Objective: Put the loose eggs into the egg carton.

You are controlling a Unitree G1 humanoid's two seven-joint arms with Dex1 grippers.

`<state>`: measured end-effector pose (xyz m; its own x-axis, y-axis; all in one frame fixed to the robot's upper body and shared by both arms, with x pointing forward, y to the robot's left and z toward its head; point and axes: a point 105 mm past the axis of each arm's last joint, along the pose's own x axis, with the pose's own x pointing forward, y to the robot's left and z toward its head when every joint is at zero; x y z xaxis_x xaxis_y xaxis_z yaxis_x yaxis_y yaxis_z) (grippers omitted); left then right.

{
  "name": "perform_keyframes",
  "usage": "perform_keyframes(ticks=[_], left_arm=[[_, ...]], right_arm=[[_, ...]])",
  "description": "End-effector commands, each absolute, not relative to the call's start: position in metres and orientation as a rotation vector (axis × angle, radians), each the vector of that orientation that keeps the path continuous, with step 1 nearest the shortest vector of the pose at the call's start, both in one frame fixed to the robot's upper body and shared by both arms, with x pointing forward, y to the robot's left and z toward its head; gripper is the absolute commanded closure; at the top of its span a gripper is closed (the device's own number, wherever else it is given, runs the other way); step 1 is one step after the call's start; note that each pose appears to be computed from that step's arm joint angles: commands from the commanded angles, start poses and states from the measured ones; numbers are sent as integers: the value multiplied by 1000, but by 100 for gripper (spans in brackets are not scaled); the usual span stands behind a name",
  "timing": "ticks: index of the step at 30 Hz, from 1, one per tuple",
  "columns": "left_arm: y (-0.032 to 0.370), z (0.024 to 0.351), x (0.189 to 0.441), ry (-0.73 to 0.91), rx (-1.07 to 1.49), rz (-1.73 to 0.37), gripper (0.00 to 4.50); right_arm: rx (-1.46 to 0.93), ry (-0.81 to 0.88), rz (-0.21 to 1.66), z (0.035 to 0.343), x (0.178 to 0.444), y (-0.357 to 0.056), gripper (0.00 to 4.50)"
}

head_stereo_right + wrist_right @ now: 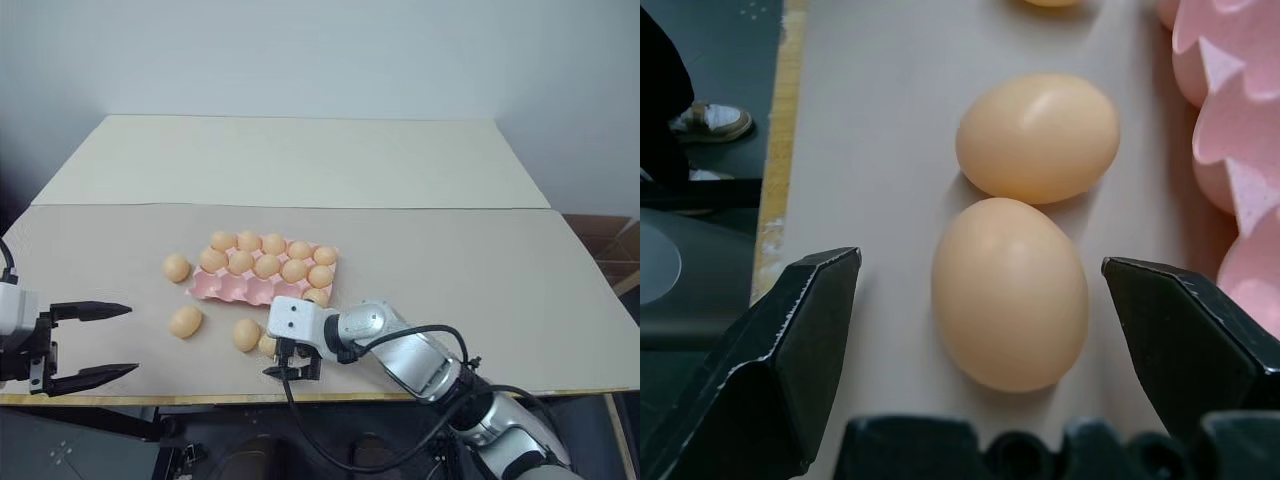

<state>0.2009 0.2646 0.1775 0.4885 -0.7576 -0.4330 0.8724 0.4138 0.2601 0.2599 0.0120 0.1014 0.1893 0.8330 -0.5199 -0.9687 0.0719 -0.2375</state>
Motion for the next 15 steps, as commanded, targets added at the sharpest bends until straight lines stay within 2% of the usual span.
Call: perform_keyframes(ticks=[1, 7, 15], left_arm=[[265, 183, 200, 239, 521, -1020, 0], [267, 181, 201, 236, 521, -1006, 0], [271, 178, 204, 232, 526, -998, 0]], right_arm=[[-630, 207, 1366, 111, 265, 17, 39], [-648, 180, 1350, 113, 266, 11, 230], [-632, 109, 1349, 135, 260, 0, 230]])
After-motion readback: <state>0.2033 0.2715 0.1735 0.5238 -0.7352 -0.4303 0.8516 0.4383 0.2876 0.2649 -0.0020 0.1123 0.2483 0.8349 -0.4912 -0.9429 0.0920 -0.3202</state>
